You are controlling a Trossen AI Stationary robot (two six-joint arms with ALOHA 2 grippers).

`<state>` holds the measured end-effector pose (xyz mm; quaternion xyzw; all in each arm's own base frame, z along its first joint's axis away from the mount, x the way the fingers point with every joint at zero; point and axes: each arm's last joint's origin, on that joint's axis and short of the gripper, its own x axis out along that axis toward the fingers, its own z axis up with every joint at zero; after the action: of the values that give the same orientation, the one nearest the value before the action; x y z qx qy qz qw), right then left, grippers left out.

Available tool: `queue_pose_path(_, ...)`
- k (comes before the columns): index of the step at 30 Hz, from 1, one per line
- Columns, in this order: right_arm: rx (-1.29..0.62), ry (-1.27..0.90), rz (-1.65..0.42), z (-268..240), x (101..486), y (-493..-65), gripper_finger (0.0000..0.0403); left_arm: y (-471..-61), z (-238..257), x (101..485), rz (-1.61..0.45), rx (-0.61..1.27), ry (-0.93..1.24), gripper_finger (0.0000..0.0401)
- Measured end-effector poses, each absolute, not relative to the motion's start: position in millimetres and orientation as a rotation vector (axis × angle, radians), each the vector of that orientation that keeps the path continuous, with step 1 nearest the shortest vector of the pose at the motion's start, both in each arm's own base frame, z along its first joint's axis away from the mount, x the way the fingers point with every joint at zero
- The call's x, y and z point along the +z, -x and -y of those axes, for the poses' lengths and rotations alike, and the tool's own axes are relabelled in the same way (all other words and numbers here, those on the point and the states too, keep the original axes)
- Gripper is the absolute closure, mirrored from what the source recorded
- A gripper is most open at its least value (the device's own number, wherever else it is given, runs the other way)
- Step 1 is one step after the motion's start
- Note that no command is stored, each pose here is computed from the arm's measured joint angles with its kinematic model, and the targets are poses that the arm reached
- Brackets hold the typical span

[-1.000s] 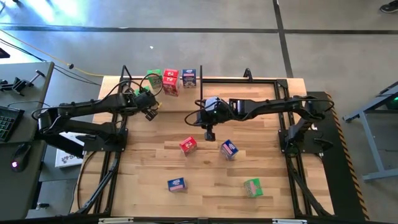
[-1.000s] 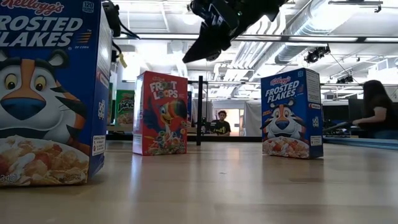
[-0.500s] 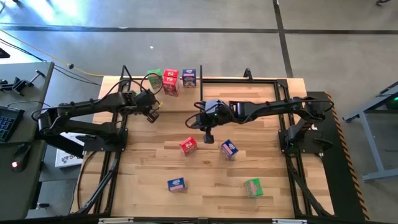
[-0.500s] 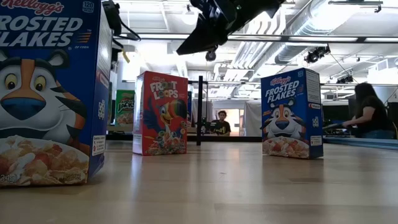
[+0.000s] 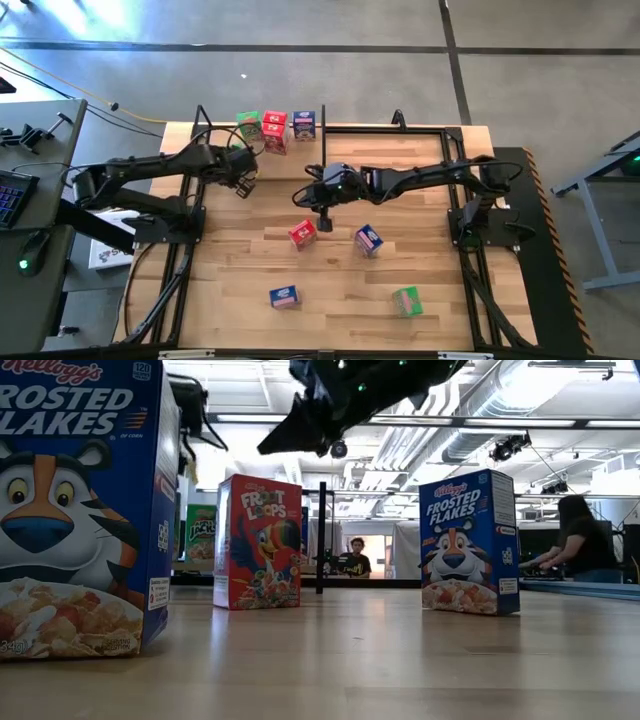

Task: Stack cereal on shelf
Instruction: Put the top green cereal box on the shelf aligned with the green cereal box

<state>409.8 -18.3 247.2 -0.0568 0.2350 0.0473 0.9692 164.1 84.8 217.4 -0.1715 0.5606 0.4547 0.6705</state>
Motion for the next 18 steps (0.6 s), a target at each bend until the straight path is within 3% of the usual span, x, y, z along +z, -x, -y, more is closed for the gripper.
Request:
queue_pose_path(11, -0.04, 0.1, -0.336, 27, 232, -408, 0.0403, -165, -102, 213, -1.294, 1.181, 0.275, 0.038)
queue_pose_path(18, -0.064, 0.055, -0.305, 31, 227, -387, 0.0403, -173, -110, 213, -1.218, 1.104, 0.304, 0.038)
